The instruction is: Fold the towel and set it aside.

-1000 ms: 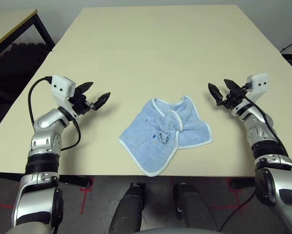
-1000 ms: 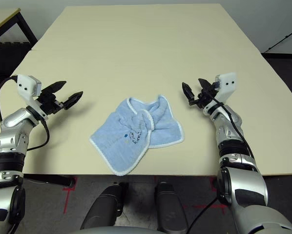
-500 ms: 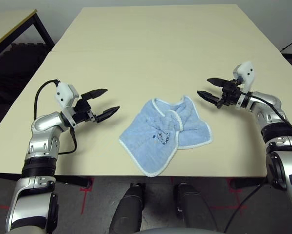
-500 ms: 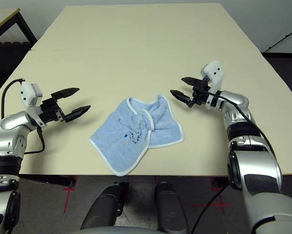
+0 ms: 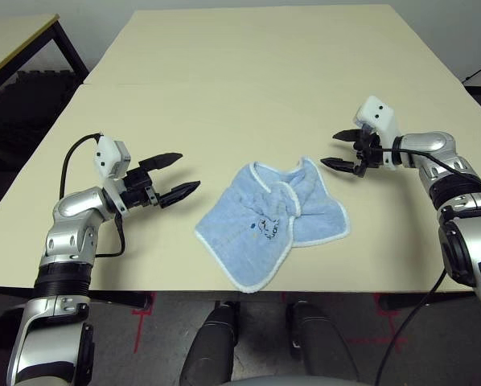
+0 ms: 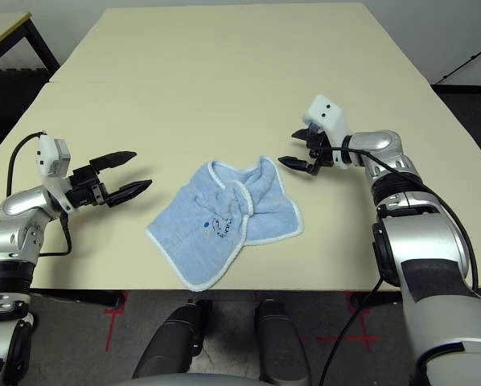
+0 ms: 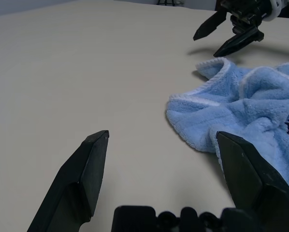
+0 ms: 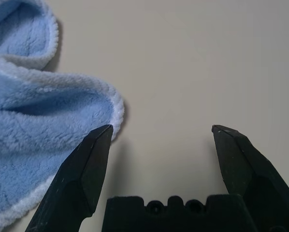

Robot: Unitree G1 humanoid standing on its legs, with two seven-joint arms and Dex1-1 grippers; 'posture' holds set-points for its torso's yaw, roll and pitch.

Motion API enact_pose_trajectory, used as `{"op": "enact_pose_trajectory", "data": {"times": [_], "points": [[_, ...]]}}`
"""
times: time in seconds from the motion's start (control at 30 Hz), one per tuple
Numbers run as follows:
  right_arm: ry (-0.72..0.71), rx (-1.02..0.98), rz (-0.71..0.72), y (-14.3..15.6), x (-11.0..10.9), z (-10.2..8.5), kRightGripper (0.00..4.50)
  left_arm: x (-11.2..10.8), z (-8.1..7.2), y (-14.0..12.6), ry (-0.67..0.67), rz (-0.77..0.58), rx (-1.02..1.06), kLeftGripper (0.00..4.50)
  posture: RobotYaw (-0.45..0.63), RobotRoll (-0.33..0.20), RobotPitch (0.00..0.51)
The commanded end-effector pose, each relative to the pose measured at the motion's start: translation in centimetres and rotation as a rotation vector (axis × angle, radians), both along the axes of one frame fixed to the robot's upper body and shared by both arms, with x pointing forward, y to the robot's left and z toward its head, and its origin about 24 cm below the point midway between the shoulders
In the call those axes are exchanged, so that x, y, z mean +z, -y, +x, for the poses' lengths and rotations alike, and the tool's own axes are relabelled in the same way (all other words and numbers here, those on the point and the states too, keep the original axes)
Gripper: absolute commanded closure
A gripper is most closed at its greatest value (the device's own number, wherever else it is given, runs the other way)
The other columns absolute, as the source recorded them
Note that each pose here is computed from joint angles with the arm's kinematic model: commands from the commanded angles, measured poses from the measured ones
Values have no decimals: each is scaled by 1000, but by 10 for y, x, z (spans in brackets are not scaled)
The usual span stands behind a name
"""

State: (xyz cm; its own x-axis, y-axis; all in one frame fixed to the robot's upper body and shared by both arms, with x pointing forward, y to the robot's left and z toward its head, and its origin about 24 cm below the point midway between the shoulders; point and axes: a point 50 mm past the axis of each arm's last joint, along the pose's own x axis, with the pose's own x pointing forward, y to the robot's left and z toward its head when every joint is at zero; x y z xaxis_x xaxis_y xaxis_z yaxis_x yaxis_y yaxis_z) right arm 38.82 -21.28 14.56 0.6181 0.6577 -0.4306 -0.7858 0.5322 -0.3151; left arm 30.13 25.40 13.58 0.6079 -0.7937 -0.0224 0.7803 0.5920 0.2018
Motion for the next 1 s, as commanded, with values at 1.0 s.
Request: {"op": "enact_pose_trajectory", "data": {"times": [1.0], "points": [[10, -19, -162, -40, -14, 11, 43, -1, -10, 6, -25, -23, 19, 0, 100, 0, 164]]}}
